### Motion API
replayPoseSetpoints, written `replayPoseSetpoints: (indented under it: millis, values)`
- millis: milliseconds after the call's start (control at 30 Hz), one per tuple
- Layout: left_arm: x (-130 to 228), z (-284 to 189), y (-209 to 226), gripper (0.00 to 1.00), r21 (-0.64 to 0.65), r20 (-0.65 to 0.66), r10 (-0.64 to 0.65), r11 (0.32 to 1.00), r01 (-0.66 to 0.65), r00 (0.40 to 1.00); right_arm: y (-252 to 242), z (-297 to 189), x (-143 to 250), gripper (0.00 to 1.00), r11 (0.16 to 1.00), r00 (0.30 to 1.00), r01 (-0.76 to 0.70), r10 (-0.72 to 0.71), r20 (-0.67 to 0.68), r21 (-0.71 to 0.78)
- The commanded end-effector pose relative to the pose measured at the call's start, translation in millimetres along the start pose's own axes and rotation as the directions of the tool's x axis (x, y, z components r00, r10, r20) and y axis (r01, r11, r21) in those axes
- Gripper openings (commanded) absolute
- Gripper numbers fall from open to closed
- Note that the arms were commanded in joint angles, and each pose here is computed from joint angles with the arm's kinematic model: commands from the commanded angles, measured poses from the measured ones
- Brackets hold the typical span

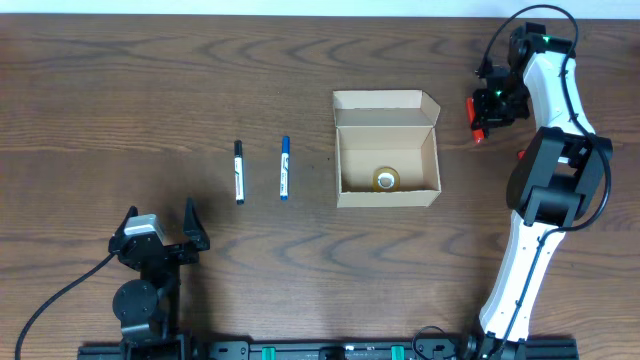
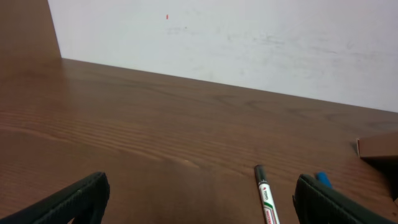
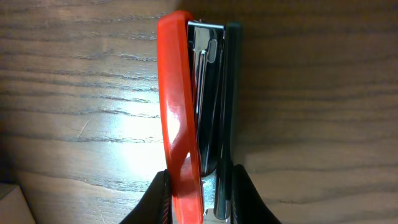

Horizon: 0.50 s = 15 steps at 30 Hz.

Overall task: Pack container
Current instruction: 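Lower the right gripper and grasp the red stapler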

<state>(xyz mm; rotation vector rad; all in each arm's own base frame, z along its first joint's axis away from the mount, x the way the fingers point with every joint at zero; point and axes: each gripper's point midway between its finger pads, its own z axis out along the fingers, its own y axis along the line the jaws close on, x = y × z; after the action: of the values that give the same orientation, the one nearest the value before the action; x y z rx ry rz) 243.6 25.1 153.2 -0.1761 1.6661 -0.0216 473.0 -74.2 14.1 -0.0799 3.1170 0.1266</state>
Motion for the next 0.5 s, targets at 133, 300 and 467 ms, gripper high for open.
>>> replayPoseSetpoints:
  millis: [133, 300, 467]
  values:
    - [15.6, 0.7, 0.6, 0.95, 0.002, -0.047, 0.001, 1.0, -0.001, 0.999, 4.4, 12.3, 0.9, 0.99, 1.0, 1.0, 0.011, -0.011, -0.018, -0.008]
    - [15.6, 0.7, 0.6, 0.95, 0.002, -0.047, 0.001, 1.0, -0.001, 0.999, 4.3, 12.3, 0.1, 0.99, 1.0, 1.0, 0.012, -0.012, -0.015, -0.007]
    - [15.6, 0.7, 0.6, 0.95, 0.002, -0.047, 0.001, 1.0, -0.001, 0.999, 3.6, 13.6, -2.4, 0.98, 1.0, 1.0, 0.013, -0.013, -0.004, -0.005]
